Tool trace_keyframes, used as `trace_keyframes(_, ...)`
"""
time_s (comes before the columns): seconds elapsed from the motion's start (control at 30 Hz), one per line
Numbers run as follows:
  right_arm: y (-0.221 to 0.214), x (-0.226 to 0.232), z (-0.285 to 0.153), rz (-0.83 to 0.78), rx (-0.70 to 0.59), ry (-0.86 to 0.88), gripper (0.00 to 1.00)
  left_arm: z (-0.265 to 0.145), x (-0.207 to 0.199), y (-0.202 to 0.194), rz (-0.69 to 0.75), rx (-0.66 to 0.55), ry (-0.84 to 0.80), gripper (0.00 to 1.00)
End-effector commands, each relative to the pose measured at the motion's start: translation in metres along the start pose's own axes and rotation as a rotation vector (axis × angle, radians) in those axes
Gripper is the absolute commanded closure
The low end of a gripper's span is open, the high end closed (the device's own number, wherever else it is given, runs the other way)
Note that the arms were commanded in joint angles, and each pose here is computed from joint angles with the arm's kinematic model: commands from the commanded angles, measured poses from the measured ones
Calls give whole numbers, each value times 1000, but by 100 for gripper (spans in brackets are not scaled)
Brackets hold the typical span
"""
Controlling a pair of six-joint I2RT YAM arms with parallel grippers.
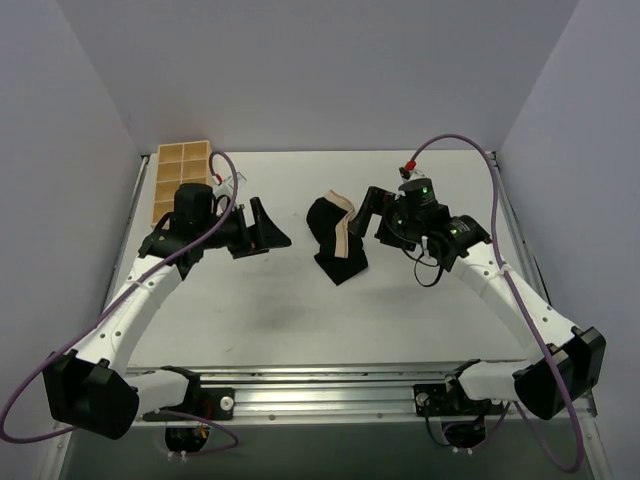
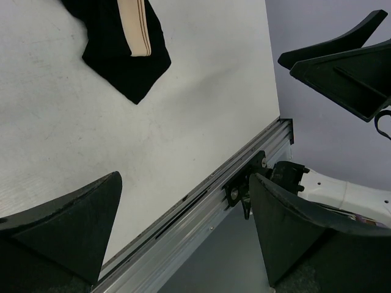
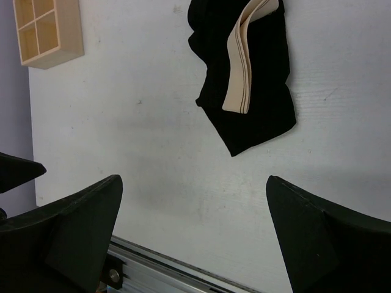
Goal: Roll the underwear
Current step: Move the underwear to the center of the board
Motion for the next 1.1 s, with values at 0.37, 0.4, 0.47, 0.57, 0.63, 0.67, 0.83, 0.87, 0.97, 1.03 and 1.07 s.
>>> trace_keyframes(0.37,14,-40,89,-194,-44,-160,18,18,8,27,60,-2,14,5)
trace_keyframes(0.4,14,-45,99,-202,-38,-170,23,18,9,29,62,-1,23,4)
trace_keyframes(0.47,7,-50,124,-210,6,-163,33,18,15,28,56,11,62,4)
trace_keyframes(0.57,3,-58,151,-253,46,-177,41,17,24,25,48,25,105,4)
trace_keyframes(0.63,-4,-70,167,-250,97,-199,45,15,27,20,43,36,118,4)
trace_keyframes(0.67,-1,-68,171,-251,96,-196,46,13,26,19,45,35,119,4)
trace_keyframes(0.83,-8,-69,190,-215,119,-170,48,10,34,10,36,43,143,4)
trace_keyframes(0.87,-10,-66,192,-209,126,-148,50,11,36,8,35,47,148,4)
trace_keyframes(0.97,-13,-60,197,-197,129,-123,53,10,39,7,35,59,156,4)
trace_keyframes(1.03,-14,-58,196,-193,130,-132,55,10,41,9,42,60,160,3)
trace_keyframes(1.07,-15,-57,195,-192,126,-134,55,12,42,9,41,62,164,3)
Point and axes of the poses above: each gripper's point midway between its finger pads, its own z axis out along the fingers, its own x axis along the line the jaws close on, y = z × x, the point moved 2 cm from there along -z, back along the fingers, and after that the axes turned 8 degrees about z, right-handed, at the moved point
